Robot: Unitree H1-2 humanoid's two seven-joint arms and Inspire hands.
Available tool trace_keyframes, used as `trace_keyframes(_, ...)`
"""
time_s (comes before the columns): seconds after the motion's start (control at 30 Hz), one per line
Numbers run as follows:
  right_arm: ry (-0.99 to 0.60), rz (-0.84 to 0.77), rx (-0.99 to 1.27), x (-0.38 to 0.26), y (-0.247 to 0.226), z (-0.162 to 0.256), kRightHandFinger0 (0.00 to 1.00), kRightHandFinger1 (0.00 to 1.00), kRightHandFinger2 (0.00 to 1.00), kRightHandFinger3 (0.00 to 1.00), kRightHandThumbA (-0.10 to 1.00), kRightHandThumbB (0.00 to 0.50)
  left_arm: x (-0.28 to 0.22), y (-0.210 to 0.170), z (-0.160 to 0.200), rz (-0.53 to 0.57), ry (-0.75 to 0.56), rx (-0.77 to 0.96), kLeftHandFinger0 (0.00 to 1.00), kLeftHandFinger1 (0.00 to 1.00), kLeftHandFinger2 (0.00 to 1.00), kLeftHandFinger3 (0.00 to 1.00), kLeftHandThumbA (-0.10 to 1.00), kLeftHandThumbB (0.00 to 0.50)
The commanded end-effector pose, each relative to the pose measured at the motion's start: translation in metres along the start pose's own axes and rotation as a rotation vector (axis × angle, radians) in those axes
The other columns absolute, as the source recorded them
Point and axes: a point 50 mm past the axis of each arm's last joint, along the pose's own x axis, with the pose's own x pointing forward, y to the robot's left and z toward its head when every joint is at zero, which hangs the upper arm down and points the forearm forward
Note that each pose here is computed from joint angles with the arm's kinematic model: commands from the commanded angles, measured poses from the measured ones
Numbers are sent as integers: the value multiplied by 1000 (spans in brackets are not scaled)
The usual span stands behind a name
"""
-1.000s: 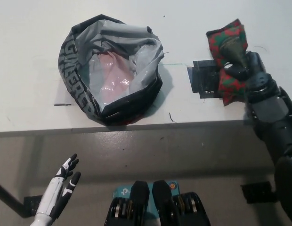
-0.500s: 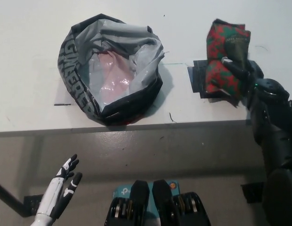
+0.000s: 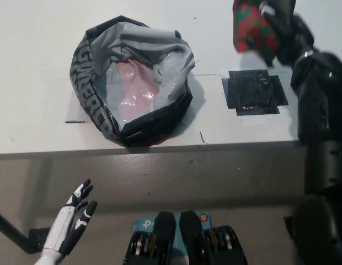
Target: The robot uses its right hand to pick up a bag of coffee beans and puts it in the black plastic bag, then the robot grabs the top of the bag and lifts it.
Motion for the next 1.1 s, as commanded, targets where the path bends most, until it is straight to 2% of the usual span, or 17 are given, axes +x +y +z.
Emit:
trace_keyframes(0.0, -331, 323, 18, -16, 88, 144, 0, 304, 711, 261, -100, 146, 6, 11, 11, -2, -72, 23, 955, 1000, 1000, 1000, 968, 179)
trace_keyframes(0.07, -351, 344, -19, -19, 99, 156, 0, 337, 735, 330, -100, 152, 7, 11, 11, -5, -72, 30, 955, 1000, 1000, 1000, 971, 179)
trace_keyframes(0.13, -360, 352, -63, -21, 107, 159, 0, 313, 718, 395, -100, 149, 7, 11, 10, -9, -71, 32, 954, 1000, 1000, 1000, 974, 179)
trace_keyframes(0.17, -364, 358, -143, -22, 119, 162, 0, 294, 728, 493, -100, 141, 6, 10, 10, -11, -70, 30, 955, 1000, 1000, 1000, 977, 181)
trace_keyframes(0.2, -362, 359, -177, -21, 125, 162, 0, 303, 742, 533, -100, 147, 6, 10, 10, -11, -72, 28, 955, 1000, 1000, 1000, 977, 180)
trace_keyframes(0.3, -329, 371, -273, -15, 148, 158, 0, 411, 848, 738, -100, 156, 4, 9, 9, -13, -77, 25, 956, 1000, 1000, 1000, 967, 169)
trace_keyframes(0.37, -323, 395, -343, -8, 162, 154, 29, 456, 855, 758, -100, 158, 4, 9, 9, -16, -76, 29, 954, 1000, 1000, 1000, 966, 169)
trace_keyframes(0.43, -315, 400, -426, -3, 181, 149, 108, 533, 886, 778, -100, 164, 4, 9, 9, -17, -71, 27, 956, 1000, 1000, 1000, 967, 178)
trace_keyframes(0.57, -303, 411, -583, 7, 208, 141, 57, 500, 840, 821, -100, 141, 7, 7, 9, -19, -69, 23, 956, 1000, 1000, 1000, 969, 175)
trace_keyframes(0.6, -302, 414, -612, 10, 217, 134, 24, 432, 755, 783, -100, 145, 7, 7, 9, -21, -72, 25, 954, 1000, 1000, 1000, 970, 170)
trace_keyframes(0.73, -265, 411, -656, 17, 233, 114, 0, 325, 682, 692, -100, 145, 5, 6, 9, -26, -72, 26, 950, 1000, 1000, 1000, 967, 170)
trace_keyframes(0.77, -247, 405, -683, 19, 237, 106, 0, 287, 659, 672, -100, 146, 6, 6, 8, -28, -76, 24, 947, 1000, 1000, 1000, 954, 153)
trace_keyframes(0.83, -216, 387, -749, 23, 241, 91, 0, 319, 720, 762, -100, 148, 6, 5, 9, -32, -81, 25, 945, 1000, 1000, 1000, 948, 150)
trace_keyframes(0.93, -201, 380, -816, 27, 239, 74, 1, 362, 746, 815, -100, 137, 8, 5, 10, -34, -85, 32, 942, 1000, 1000, 1000, 950, 150)
trace_keyframes(1.0, -191, 382, -855, 29, 237, 65, 1, 373, 731, 745, -100, 127, 8, 5, 10, -33, -86, 17, 940, 1000, 1000, 1000, 937, 154)
trace_keyframes(1.03, -184, 378, -877, 31, 236, 57, 0, 309, 654, 608, -100, 141, 8, 5, 11, -34, -82, 17, 940, 1000, 1000, 1000, 935, 157)
trace_keyframes(1.07, -179, 375, -887, 32, 235, 53, 0, 299, 633, 552, -100, 145, 8, 5, 11, -33, -81, 18, 939, 1000, 1000, 1000, 935, 157)
